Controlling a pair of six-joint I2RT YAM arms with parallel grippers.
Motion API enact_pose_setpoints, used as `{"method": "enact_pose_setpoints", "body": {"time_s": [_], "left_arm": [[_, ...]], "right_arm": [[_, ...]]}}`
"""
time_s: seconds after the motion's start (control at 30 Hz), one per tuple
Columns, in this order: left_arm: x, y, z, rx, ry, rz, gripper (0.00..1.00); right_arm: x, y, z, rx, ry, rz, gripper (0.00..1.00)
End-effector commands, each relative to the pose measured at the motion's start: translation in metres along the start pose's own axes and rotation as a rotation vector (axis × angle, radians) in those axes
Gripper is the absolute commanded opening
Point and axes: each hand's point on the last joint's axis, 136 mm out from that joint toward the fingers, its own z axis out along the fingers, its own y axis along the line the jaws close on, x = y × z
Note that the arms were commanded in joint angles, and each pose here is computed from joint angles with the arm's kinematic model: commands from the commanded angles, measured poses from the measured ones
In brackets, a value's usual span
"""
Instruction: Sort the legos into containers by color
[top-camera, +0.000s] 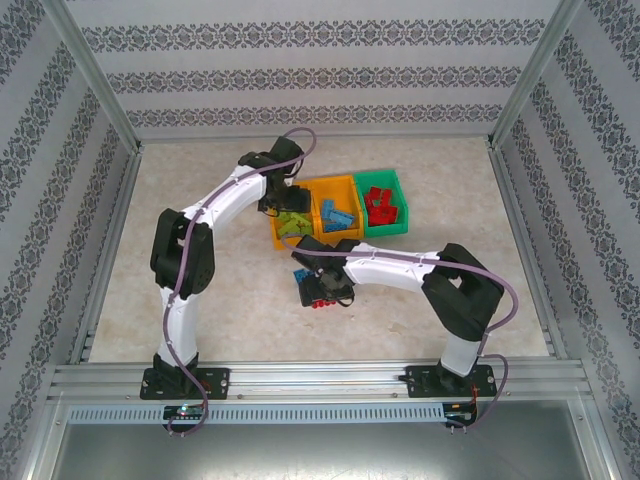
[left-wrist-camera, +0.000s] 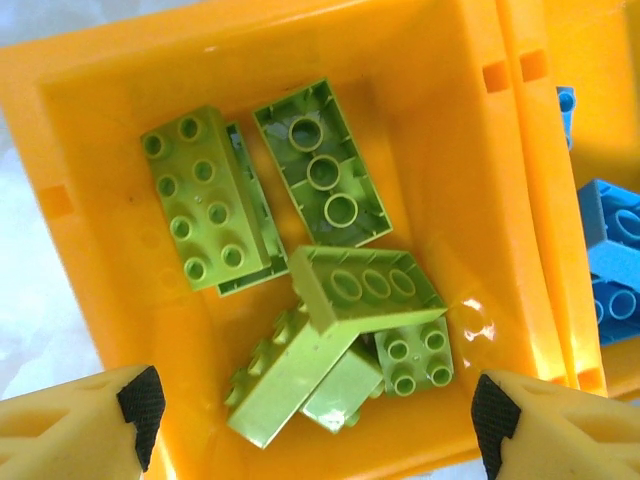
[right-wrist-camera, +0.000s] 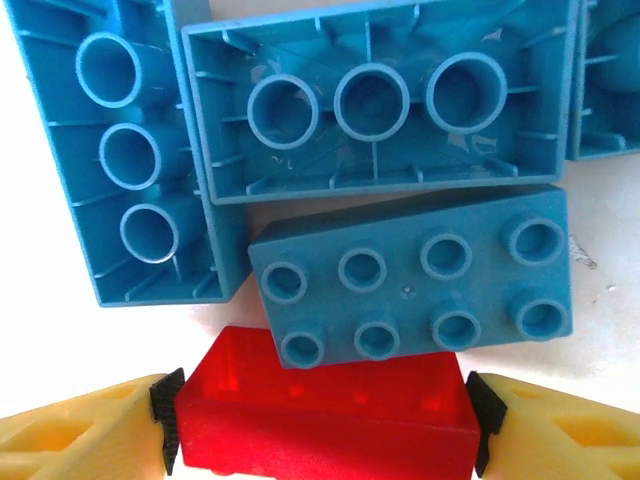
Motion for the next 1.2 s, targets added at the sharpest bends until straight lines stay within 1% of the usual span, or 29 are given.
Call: {"method": "enact_pose_setpoints", "body": {"time_s": [0.0,0.17,0.23,0.33,0.47,0.57,0.63,0.73,0.8,0.9,1.03,1.17], "left_arm": [[-0.01,0.003,-0.027,0.009,-0.067,-0.03,0.83],[-0.015,0.005,-0.04,0.001,-0.1,-0.034,0.83],[-0.015,0.006,-0.044,0.0,-0.108,-0.034,0.83],[-0.014,0.007,-0.049,-0.004,-0.116,-0.031,0.83],[-0.01,0.01,-0.055,-0.008,-0.123,-0.033,0.85],[-0.006,0.013,-0.06,-0.013,-0.13,-0.039,0.85],[-0.001,0.015,-0.063,-0.017,-0.131,-0.043,0.86],[0.012,0.019,-0.064,-0.018,-0.112,-0.049,0.87],[0.025,0.02,-0.062,-0.004,-0.087,-0.064,0.89],[0.049,0.016,-0.058,0.042,-0.049,-0.096,0.89],[0.081,0.005,-0.051,0.066,0.007,-0.108,0.93],[0.106,-0.009,-0.045,0.065,0.052,-0.075,0.96]], "right_arm": [[0.006,-0.006,0.003,0.059,0.016,-0.004,0.68],[0.006,-0.006,-0.001,0.073,0.013,-0.011,0.61],[0.003,-0.007,-0.009,0.072,-0.009,-0.01,0.58],[-0.007,-0.007,-0.034,0.046,-0.084,0.001,0.54],[-0.029,-0.016,-0.073,-0.061,-0.19,0.086,0.53],[-0.05,-0.037,-0.099,-0.115,-0.272,0.173,0.53],[-0.065,-0.059,-0.111,-0.128,-0.319,0.234,0.53],[-0.093,-0.106,-0.122,-0.114,-0.371,0.361,0.53],[-0.112,-0.134,-0.124,-0.107,-0.39,0.436,0.53],[-0.144,-0.169,-0.121,-0.104,-0.402,0.536,0.52],[-0.184,-0.195,-0.115,-0.086,-0.393,0.593,0.52],[-0.213,-0.213,-0.109,-0.06,-0.4,0.633,0.52]]}}
